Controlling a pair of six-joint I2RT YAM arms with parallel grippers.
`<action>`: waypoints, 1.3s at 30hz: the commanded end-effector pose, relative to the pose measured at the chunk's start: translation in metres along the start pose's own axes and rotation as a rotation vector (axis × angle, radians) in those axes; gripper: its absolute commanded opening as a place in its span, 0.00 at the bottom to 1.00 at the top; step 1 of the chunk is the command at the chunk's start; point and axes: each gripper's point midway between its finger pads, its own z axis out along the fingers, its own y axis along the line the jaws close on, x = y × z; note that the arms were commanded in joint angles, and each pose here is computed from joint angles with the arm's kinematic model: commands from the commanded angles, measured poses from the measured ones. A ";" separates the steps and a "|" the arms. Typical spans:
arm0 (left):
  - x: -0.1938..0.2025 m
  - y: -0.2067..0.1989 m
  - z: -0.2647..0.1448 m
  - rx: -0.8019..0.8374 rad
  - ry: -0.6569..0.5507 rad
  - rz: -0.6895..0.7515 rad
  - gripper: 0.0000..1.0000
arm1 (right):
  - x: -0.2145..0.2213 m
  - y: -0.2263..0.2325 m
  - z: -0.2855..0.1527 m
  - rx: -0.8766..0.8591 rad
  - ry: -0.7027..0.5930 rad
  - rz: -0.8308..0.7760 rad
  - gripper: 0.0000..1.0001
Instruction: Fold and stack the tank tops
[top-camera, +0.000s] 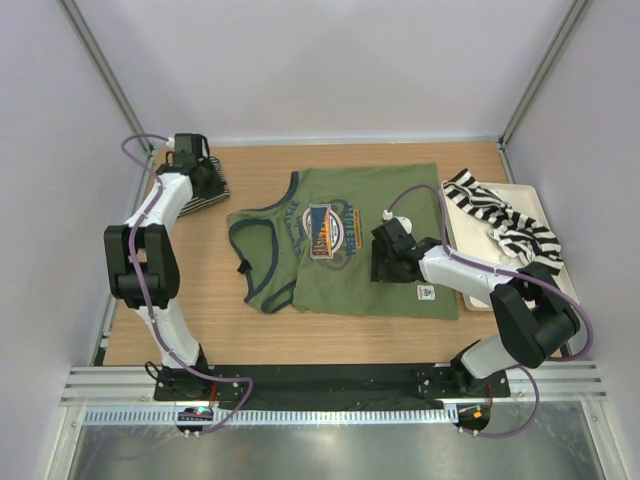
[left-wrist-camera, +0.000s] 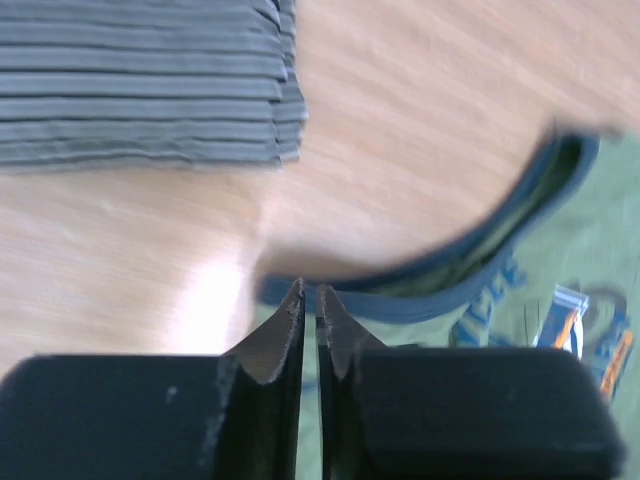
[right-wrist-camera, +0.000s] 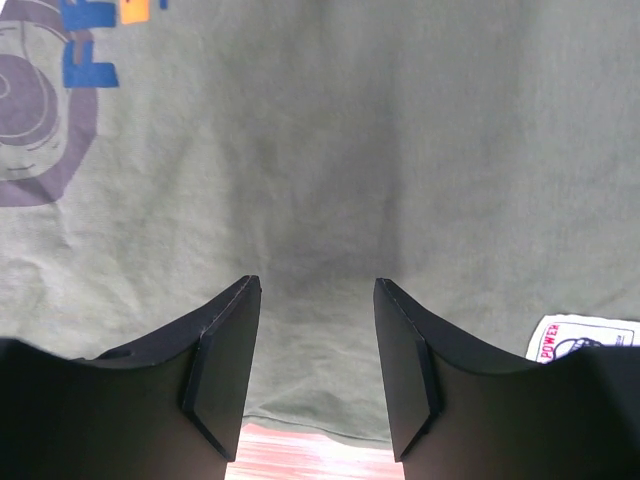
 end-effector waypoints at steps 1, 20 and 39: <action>-0.030 0.010 0.020 -0.069 -0.071 0.002 0.09 | -0.008 0.000 -0.008 0.021 -0.039 0.020 0.55; 0.107 -0.002 -0.059 -0.062 0.009 0.001 0.75 | -0.034 -0.012 -0.046 0.069 -0.165 0.041 0.54; 0.242 0.016 -0.110 -0.044 0.209 -0.170 0.69 | -0.047 -0.011 -0.053 0.064 -0.231 0.093 0.53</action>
